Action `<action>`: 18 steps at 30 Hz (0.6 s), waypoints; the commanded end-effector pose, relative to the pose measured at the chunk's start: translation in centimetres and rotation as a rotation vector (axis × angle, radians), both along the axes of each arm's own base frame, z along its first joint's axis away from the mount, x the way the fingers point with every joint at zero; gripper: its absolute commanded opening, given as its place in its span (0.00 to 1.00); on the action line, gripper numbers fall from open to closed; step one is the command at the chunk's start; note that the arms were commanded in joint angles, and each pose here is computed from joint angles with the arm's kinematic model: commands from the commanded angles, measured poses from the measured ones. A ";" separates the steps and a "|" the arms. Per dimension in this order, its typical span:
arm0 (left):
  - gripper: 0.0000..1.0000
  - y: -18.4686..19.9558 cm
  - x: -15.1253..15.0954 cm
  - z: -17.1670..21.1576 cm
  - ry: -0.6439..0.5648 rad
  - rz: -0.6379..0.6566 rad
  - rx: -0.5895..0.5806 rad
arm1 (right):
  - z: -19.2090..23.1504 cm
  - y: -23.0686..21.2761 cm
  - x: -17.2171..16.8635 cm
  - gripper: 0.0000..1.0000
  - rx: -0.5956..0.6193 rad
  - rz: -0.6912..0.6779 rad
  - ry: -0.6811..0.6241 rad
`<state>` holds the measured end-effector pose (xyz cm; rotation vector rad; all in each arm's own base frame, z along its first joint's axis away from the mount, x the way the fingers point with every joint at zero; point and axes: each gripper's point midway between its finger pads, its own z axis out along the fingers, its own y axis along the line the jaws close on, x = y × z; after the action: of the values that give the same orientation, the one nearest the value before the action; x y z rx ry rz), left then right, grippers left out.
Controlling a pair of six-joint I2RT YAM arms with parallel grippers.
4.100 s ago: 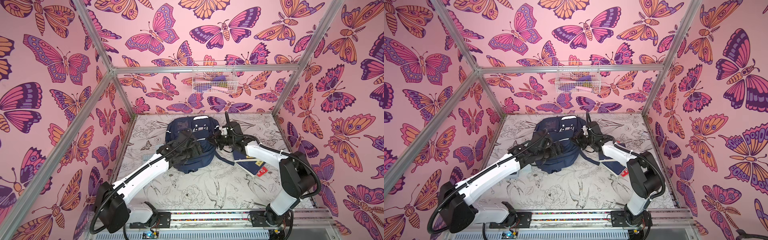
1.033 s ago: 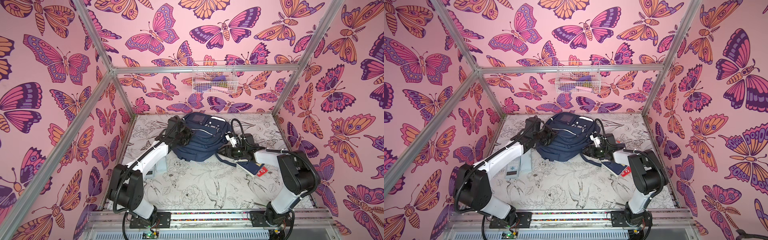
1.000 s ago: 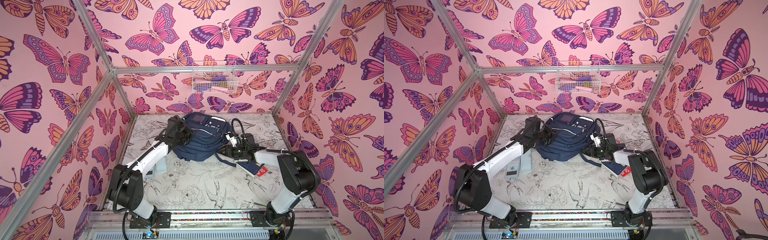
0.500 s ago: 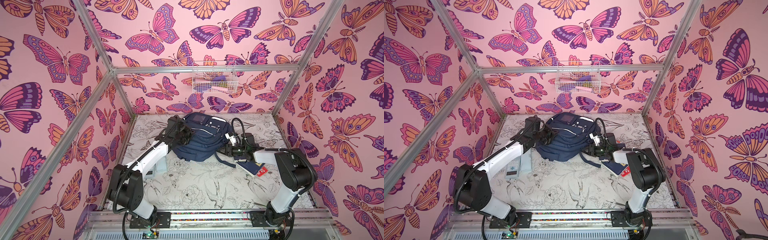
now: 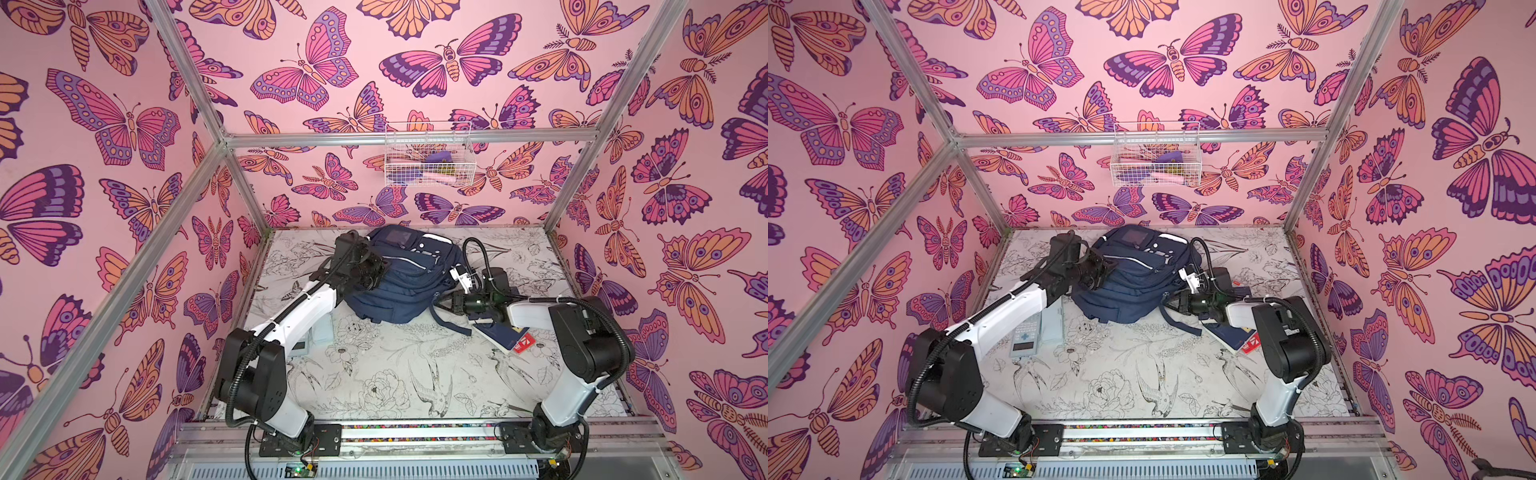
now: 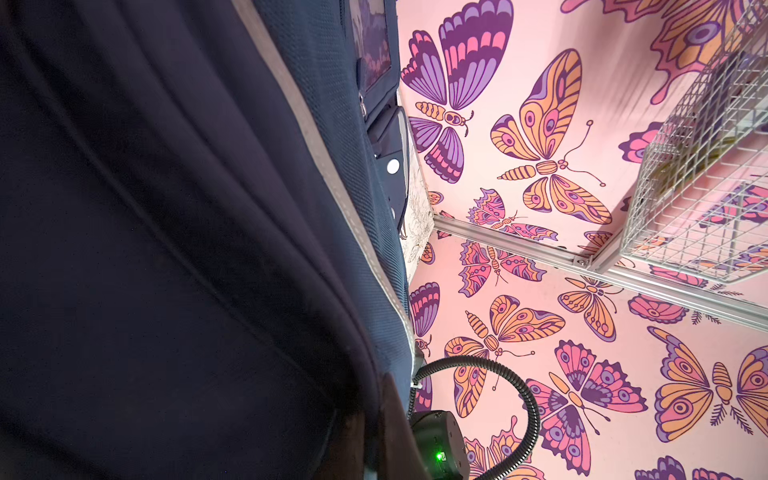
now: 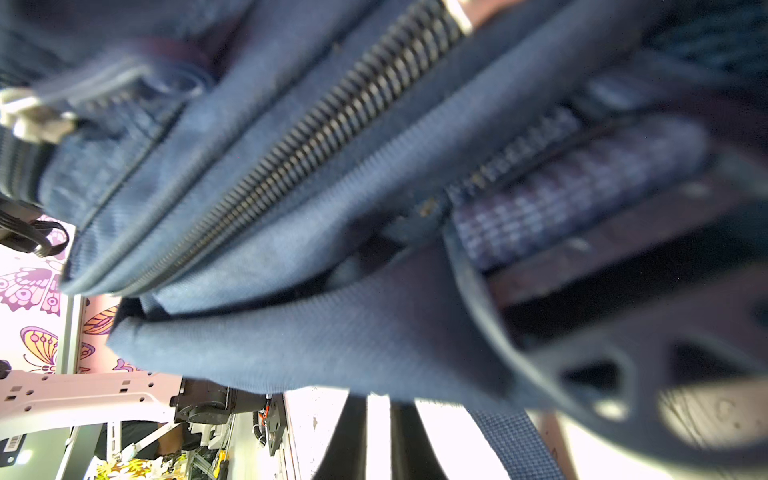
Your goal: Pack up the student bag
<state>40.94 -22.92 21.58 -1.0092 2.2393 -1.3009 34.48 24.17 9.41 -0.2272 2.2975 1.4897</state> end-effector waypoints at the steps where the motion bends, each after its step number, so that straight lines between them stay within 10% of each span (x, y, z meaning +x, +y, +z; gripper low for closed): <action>1: 0.00 -0.9 -0.6 4.6 -0.091 -0.037 -0.101 | 1.3 -0.2 0.4 0.07 0.000 -0.008 -0.058; 8: 0.00 -0.8 -0.7 4.1 -0.078 -0.036 -0.097 | 1.3 -0.7 -0.6 0.00 -0.024 -0.007 -0.058; 18: 0.00 -0.8 -0.9 3.8 -0.069 -0.037 -0.102 | 2.0 -0.1 1.4 0.20 0.010 -0.028 -0.061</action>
<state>40.88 -22.90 21.41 -1.0122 2.2408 -1.3006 34.25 23.90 10.32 -0.2309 2.2881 1.4630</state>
